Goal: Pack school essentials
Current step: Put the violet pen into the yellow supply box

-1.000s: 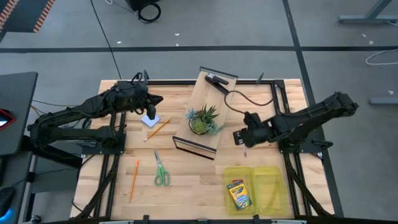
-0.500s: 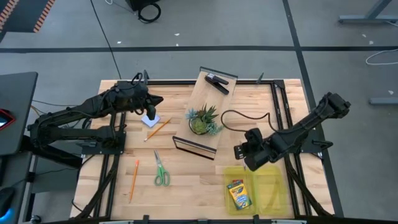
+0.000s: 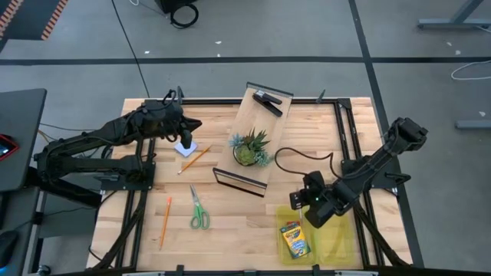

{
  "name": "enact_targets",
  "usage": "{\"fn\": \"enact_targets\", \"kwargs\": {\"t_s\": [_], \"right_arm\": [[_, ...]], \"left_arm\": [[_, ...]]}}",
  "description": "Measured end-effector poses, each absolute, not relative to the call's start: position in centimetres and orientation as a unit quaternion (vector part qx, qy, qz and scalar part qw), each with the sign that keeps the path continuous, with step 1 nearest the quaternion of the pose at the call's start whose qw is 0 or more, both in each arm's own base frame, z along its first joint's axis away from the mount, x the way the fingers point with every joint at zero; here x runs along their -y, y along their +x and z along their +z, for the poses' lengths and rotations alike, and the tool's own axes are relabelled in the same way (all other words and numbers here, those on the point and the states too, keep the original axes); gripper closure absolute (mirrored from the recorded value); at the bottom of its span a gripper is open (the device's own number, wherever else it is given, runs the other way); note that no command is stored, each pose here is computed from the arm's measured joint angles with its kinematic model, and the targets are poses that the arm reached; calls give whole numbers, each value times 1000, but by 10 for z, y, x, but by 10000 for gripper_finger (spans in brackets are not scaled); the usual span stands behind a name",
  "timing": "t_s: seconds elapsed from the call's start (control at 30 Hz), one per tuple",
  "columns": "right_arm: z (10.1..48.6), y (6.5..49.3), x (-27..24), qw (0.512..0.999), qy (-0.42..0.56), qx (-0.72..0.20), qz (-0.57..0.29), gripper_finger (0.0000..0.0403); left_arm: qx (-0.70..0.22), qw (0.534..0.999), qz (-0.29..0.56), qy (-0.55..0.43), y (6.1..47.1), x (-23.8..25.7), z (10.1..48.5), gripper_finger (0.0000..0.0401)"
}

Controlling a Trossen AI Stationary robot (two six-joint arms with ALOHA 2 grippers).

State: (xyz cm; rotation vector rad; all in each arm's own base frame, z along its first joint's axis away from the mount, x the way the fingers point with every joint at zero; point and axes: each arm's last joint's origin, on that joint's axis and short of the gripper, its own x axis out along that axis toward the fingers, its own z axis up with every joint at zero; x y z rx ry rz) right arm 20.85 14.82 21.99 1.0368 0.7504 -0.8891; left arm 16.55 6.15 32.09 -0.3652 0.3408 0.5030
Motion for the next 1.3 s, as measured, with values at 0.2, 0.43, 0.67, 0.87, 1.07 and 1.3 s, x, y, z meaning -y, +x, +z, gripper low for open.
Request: {"fn": "enact_targets", "kwargs": {"t_s": [0.2, 0.43, 0.67, 0.87, 1.07, 1.3], "right_arm": [[218, 201, -159, 707, 469, -359, -388, 343], [211, 199, -172, 709, 469, -366, -378, 343], [201, 204, -184, 695, 490, -384, -360, 342], [195, 199, -196, 684, 496, -402, -354, 342], [187, 196, -204, 678, 493, -411, -357, 342], [182, 196, -205, 677, 481, -426, -360, 342]], "left_arm": [[-168, 938, 246, -179, 165, -61, 321, 355], [-169, 939, 245, -173, 165, -61, 321, 357], [-175, 942, 230, -171, 165, -61, 320, 361], [-176, 942, 229, -171, 165, -60, 320, 356], [-176, 942, 229, -171, 165, -60, 320, 361], [-175, 942, 229, -171, 165, -60, 320, 357]]}}
